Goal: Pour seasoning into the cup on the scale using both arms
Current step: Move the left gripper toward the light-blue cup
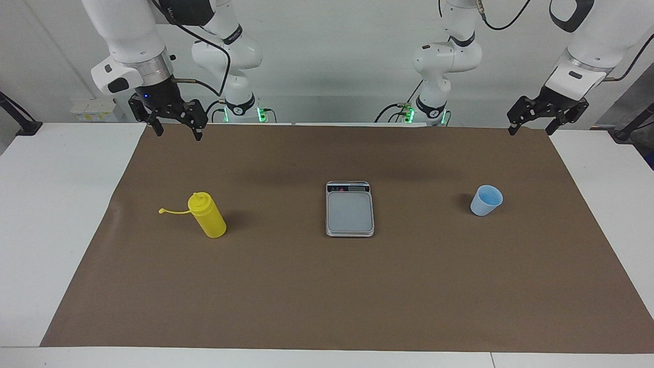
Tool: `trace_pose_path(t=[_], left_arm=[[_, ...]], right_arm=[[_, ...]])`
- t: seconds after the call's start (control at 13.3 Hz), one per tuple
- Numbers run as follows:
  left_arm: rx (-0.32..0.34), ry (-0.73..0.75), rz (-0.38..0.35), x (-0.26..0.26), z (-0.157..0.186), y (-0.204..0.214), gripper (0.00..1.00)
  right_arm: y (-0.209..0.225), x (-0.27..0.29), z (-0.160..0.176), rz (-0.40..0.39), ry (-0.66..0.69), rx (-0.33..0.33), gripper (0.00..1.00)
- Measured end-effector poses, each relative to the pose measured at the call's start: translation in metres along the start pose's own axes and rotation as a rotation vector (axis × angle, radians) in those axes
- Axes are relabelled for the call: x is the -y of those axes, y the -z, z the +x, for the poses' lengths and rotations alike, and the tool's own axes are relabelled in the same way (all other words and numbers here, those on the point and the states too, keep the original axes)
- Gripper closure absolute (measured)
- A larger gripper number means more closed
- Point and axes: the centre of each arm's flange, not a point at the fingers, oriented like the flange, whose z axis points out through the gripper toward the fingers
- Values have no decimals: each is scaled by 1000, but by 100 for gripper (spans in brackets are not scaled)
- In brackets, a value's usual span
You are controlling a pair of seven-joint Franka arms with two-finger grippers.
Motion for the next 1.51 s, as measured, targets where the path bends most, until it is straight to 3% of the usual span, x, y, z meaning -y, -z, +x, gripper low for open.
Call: trace_pose_path(t=[0.6, 1.05, 1.51], left_arm=[[-14, 16, 2, 7, -1, -8, 0], [-44, 79, 4, 38, -10, -49, 0], [-69, 92, 6, 47, 2, -103, 0]], right_arm=[[0, 0, 0, 0, 0, 0, 0], [0, 0, 0, 0, 0, 0, 0], [0, 0, 0, 0, 0, 0, 0]])
